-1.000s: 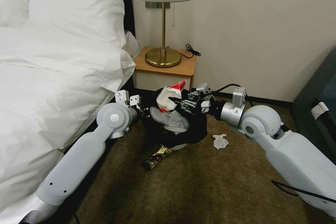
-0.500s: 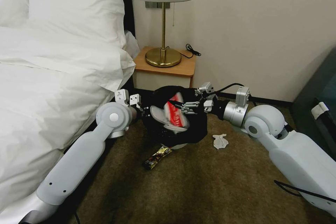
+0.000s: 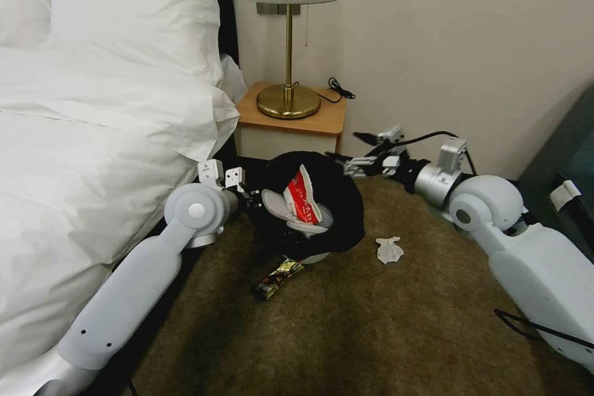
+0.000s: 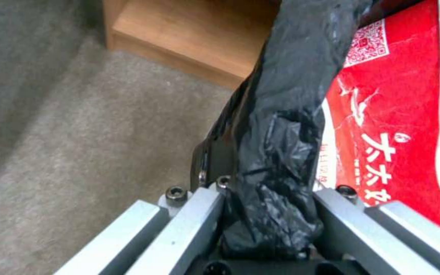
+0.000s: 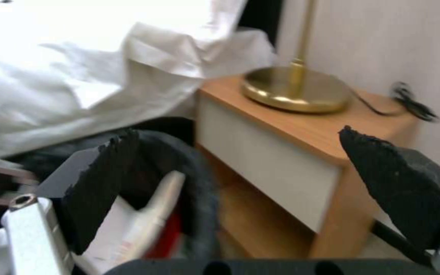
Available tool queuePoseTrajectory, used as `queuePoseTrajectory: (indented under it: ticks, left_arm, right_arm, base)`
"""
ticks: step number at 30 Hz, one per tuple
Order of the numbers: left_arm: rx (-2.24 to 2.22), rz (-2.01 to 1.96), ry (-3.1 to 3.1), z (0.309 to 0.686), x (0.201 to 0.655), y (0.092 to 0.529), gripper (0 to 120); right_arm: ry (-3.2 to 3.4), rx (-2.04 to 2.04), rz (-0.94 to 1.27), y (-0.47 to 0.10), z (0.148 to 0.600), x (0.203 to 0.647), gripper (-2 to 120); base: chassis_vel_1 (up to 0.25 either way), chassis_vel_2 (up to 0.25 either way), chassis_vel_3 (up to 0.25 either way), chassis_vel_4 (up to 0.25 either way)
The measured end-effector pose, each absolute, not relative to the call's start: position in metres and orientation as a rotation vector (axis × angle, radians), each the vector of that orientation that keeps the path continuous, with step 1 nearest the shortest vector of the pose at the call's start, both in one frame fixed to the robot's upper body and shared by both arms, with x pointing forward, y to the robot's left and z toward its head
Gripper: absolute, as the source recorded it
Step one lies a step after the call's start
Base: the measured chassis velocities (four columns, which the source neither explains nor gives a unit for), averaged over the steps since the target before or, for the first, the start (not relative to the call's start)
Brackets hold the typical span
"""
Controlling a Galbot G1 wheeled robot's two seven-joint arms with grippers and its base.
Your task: Pick up the trash bin, then pick up the garbage on the floor and place it into the trash bin.
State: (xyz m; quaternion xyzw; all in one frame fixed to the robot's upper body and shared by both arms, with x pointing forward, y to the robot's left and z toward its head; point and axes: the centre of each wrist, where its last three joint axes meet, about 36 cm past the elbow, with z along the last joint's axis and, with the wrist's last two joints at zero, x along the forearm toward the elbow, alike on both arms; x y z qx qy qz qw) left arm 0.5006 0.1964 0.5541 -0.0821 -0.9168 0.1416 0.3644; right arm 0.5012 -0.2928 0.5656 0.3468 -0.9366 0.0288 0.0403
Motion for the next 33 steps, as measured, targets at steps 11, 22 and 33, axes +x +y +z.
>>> queuePoseTrajectory:
  ticks: [11,22,33]
  left_arm:
    - [-0.164,0.359,-2.369,0.552,0.478,0.218,0]
    - [-0.159,0.345,-2.368,0.551,0.472,0.221,0]
    - [-0.166,0.348,-2.362,0.549,0.468,0.220,0]
  right_arm:
    - [-2.891,0.785,0.089,-0.310,0.509,0.473,100]
    - [-2.880,0.741,0.100,-0.317,0.509,0.470,100]
    - [-2.864,0.747,0.106,-0.318,0.505,0.468,100]
  base:
    - [0.000,0.000,0.000,0.000]
    - [0.000,0.000,0.000,0.000]
    - [-0.095,-0.086,0.108,0.103]
